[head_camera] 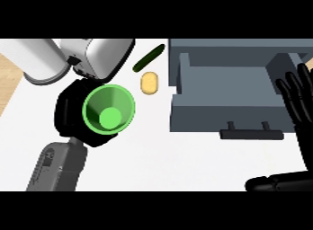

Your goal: Pick up the cup, place it into the drawer and close the drawer

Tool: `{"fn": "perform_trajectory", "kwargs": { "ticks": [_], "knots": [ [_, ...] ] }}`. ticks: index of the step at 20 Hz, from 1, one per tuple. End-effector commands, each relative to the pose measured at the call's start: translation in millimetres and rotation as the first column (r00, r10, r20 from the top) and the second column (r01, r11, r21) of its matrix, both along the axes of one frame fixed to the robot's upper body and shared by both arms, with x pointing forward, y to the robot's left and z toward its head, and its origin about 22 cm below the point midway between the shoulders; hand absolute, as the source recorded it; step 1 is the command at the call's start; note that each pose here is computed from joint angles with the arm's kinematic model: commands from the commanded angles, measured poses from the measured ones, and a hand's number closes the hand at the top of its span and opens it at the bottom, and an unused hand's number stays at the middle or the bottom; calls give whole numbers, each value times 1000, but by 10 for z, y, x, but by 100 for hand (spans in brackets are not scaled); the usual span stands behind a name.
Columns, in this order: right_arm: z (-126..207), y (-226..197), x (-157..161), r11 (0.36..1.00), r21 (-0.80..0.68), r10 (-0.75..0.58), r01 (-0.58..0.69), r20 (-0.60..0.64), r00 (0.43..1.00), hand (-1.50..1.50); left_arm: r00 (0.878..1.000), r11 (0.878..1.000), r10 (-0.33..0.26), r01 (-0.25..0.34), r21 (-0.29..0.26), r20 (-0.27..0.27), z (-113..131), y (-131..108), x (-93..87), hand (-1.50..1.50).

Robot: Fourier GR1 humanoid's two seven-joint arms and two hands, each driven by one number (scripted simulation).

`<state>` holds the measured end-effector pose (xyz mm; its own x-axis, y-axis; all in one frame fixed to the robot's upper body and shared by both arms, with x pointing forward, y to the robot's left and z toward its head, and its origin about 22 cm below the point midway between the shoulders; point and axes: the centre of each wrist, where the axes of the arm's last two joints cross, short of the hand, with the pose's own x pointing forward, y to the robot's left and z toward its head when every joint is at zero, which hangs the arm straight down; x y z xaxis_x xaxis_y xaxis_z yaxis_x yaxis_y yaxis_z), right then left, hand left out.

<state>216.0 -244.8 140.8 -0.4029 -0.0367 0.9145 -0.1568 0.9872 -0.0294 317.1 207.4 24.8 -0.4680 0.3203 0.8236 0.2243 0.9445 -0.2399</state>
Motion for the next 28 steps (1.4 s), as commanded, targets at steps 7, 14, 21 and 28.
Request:
{"fn": "perform_trajectory", "kwargs": {
  "ticks": [7,14,21,28],
  "knots": [
    [-102,38,-62,1000,-17,-4,5,17,1000,-150,999,999,-10,9,42,31,1017,-614,282,150],
    [21,-75,116,1000,-9,7,-7,-5,1000,-150,999,993,4,-9,116,45,1294,-985,595,150],
    [-107,-240,99,1000,-14,-8,8,-5,1000,-150,1000,987,-26,24,160,10,1571,-1208,774,150],
    [-99,-74,28,1000,-9,-16,16,7,1000,-150,1000,975,-7,12,220,-22,1516,-1501,889,150]
  ]
}}
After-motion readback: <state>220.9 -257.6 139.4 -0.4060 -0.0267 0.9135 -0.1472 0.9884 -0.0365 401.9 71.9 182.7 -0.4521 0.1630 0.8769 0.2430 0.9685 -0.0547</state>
